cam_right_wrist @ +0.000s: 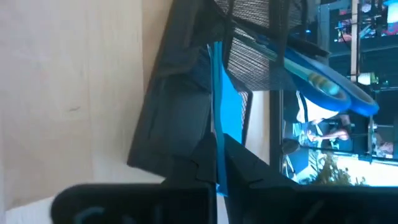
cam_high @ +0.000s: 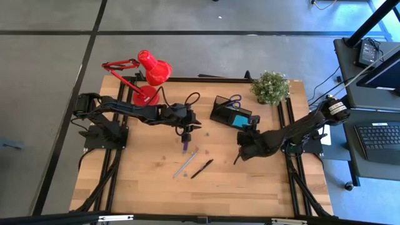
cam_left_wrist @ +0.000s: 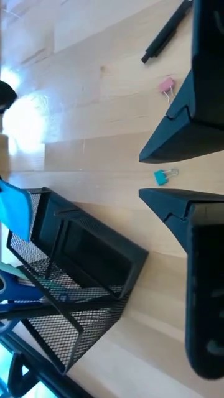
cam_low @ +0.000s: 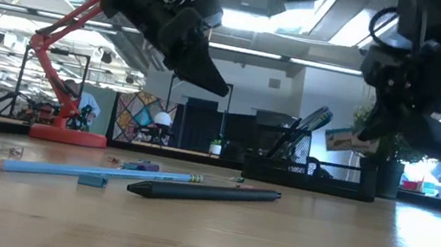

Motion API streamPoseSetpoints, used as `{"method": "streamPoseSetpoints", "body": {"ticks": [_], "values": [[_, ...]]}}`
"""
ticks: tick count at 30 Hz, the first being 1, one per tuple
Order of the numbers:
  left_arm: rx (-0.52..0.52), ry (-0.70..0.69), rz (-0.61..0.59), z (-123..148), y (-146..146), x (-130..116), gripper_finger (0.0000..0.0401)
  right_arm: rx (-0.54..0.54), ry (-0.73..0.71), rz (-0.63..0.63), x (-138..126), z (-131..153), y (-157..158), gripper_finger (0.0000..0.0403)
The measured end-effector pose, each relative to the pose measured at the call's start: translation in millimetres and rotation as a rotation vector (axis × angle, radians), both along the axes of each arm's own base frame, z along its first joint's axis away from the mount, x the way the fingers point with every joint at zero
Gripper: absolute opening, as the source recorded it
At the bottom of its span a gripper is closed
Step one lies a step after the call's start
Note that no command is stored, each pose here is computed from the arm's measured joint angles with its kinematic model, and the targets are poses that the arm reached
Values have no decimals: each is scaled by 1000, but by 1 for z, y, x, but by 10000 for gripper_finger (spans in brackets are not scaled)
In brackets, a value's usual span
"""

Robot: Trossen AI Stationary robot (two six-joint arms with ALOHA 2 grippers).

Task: Pick and place office supplies into organizer
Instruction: Put the blue sticky note into the black desk organizer

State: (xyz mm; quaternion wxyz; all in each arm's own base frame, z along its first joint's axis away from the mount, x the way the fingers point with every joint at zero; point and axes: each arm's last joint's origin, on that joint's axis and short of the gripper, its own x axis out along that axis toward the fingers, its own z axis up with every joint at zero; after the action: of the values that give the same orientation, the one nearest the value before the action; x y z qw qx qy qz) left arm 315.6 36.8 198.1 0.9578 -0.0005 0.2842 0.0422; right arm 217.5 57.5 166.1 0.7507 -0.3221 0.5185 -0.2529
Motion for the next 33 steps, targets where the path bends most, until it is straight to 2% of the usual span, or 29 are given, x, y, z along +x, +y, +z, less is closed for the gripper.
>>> {"method": "streamPoseSetpoints", "body": {"ticks": [10, 19, 33], "values": [[9, -12, -4, 1, 0, 1, 70, 7, 56, -20, 4, -13, -26, 8], [17, -14, -9, 1, 0, 1, 67, 50, 53, 20, 10, -21, -39, 12], [18, -14, -10, 1, 0, 1, 64, 85, 77, -24, 4, -30, -51, 20]]}}
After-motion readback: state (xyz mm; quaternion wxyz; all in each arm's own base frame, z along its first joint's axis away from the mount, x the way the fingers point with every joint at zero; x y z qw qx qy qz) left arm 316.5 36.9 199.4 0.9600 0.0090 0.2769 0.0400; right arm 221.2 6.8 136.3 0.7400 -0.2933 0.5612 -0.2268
